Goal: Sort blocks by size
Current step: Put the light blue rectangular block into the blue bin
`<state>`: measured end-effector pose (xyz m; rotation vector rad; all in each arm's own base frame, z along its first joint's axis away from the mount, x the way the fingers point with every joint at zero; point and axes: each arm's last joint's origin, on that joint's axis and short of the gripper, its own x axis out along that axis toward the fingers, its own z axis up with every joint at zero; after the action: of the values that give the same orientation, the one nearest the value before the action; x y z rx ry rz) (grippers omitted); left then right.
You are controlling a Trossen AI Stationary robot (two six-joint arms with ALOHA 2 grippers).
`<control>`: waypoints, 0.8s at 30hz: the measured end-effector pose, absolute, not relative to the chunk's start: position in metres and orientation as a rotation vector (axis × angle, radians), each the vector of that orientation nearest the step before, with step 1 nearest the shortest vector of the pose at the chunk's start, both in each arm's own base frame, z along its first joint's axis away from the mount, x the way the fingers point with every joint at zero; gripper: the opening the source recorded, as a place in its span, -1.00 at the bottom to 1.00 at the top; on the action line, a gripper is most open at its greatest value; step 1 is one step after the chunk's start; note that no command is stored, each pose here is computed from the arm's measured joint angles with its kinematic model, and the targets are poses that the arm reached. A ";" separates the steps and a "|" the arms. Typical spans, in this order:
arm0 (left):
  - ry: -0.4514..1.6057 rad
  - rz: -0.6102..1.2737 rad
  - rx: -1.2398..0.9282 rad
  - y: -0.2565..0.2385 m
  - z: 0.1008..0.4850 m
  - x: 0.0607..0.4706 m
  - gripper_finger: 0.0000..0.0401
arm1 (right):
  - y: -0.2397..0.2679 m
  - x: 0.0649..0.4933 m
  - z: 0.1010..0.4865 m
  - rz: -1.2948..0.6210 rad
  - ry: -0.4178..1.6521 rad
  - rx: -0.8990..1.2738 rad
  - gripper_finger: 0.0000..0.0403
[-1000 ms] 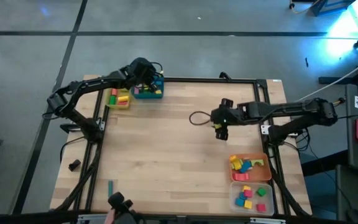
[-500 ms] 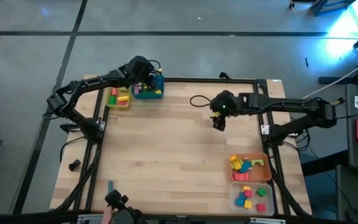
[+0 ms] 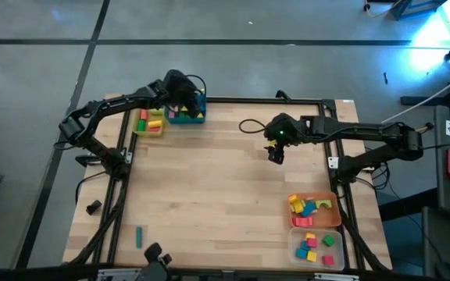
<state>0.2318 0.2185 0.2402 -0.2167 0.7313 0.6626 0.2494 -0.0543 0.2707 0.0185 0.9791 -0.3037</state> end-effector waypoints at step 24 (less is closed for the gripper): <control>1.377 -0.316 -0.287 0.031 0.255 0.206 -0.52 | -0.068 0.205 0.253 -0.247 0.859 0.073 0.48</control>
<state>0.2061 0.0313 0.2554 -0.2870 1.3774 -0.3159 0.2047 -0.0680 0.2531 0.0730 0.8592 -0.2467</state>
